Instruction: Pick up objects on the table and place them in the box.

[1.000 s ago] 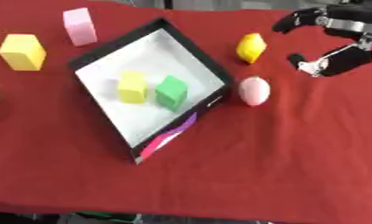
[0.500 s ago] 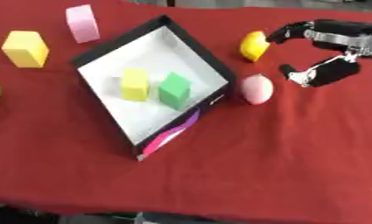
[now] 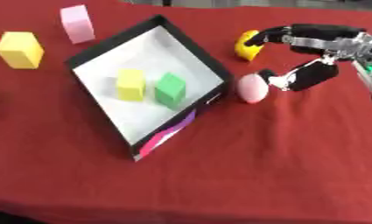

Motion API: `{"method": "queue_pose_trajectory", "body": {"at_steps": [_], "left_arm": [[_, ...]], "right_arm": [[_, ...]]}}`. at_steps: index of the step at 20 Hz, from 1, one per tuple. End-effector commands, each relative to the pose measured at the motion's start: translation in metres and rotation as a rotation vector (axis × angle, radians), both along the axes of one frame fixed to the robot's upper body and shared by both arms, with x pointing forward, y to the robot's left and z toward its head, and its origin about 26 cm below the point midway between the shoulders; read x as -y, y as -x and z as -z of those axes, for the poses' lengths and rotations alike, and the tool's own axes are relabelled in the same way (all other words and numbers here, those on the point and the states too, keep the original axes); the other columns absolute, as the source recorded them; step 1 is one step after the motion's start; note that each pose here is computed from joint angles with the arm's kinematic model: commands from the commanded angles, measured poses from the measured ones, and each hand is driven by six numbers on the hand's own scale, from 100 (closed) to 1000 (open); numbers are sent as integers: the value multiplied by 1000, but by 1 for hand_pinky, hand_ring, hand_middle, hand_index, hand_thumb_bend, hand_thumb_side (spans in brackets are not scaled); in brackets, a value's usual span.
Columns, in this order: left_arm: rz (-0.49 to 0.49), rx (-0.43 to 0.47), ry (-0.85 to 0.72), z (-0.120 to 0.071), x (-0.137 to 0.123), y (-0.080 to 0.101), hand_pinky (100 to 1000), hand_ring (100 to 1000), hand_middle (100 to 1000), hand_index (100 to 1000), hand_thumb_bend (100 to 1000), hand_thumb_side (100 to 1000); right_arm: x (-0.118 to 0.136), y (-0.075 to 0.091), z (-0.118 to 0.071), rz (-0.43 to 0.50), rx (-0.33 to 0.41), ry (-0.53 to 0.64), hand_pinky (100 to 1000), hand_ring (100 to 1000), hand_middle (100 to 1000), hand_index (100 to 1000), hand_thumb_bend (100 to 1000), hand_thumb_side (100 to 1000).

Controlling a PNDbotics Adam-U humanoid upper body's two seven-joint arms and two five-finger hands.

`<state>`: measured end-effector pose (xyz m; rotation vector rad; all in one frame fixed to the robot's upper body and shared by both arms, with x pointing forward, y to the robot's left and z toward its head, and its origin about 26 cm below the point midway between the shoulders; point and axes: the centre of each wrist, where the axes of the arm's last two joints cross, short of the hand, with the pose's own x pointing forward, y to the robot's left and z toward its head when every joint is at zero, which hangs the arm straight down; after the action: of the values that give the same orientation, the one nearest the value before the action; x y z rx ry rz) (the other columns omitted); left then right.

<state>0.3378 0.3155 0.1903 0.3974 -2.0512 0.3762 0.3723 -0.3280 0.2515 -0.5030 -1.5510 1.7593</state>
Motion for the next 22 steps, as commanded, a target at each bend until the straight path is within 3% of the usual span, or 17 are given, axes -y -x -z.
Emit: {"method": "queue_pose_trajectory", "body": {"at_steps": [1, 3, 9, 13, 18, 22], "left_arm": [[-2, 24, -28, -11, -5, 1, 688, 821, 749, 738, 205, 718], [-2, 28, -27, -11, -5, 1, 688, 821, 749, 737, 203, 714], [-3, 29, -26, -11, -5, 2, 688, 821, 749, 736, 201, 712], [-1, 26, -27, -11, -4, 1, 688, 821, 749, 735, 199, 713], [4, 28, -27, -12, -3, 1, 689, 821, 749, 735, 198, 713], [6, 26, -27, -12, -3, 1, 689, 822, 749, 734, 195, 715]], "right_arm": [[-1, 1, -10, -19, 28, 37, 1000, 954, 941, 979, 100, 360], [-2, -2, -8, -25, 27, 44, 1000, 947, 938, 978, 100, 338], [-3, -6, -2, -38, 46, 85, 1000, 946, 941, 977, 156, 397], [-3, -7, 3, -43, 47, 103, 1000, 949, 944, 987, 113, 355], [-2, -9, 5, -37, 53, 121, 1000, 942, 933, 979, 151, 376], [1, -10, 8, -40, 60, 147, 1000, 930, 893, 957, 164, 327]]}}
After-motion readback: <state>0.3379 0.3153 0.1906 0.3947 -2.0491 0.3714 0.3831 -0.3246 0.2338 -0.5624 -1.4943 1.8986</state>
